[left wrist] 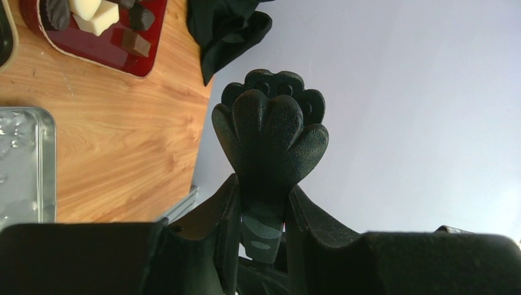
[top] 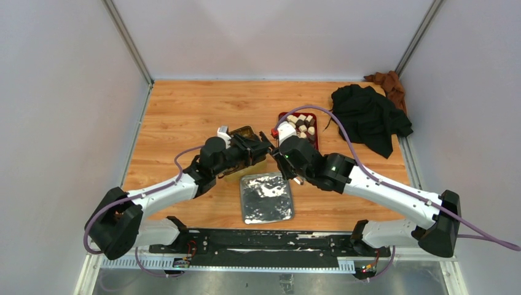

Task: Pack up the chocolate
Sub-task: Pick up the clamp from the center of the board.

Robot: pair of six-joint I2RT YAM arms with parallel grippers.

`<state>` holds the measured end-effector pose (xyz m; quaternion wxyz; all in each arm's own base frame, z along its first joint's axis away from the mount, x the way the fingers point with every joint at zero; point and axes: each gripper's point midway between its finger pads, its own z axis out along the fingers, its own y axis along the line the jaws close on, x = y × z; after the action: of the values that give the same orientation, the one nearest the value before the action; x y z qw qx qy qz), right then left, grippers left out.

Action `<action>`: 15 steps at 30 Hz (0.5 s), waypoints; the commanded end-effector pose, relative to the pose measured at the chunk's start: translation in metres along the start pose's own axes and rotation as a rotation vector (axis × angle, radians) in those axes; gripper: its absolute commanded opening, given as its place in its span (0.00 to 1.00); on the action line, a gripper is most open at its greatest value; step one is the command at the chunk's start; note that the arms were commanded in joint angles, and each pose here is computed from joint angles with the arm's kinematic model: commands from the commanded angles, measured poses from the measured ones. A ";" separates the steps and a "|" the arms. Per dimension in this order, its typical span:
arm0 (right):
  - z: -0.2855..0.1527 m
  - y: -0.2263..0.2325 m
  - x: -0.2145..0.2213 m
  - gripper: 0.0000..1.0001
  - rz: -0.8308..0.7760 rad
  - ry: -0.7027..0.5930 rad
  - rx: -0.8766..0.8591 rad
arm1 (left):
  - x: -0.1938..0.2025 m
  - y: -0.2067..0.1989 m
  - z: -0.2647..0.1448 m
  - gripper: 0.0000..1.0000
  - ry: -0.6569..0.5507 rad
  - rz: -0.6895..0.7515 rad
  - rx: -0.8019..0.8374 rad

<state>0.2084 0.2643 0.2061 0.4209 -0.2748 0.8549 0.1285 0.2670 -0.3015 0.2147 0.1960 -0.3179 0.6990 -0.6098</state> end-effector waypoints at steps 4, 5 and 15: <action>-0.004 -0.007 -0.002 0.34 -0.006 -0.019 0.042 | -0.007 -0.004 -0.014 0.40 -0.054 0.069 0.029; -0.004 -0.009 -0.001 0.34 -0.008 -0.016 0.047 | -0.011 -0.005 -0.017 0.43 -0.070 0.081 0.033; -0.004 -0.023 0.011 0.35 -0.016 0.050 0.086 | -0.052 -0.005 -0.063 0.56 -0.269 0.389 -0.088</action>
<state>0.2110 0.2545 0.2027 0.4190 -0.2698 0.8603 0.1069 0.2616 -0.2511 0.2319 0.3107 -0.2922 0.7025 -0.5698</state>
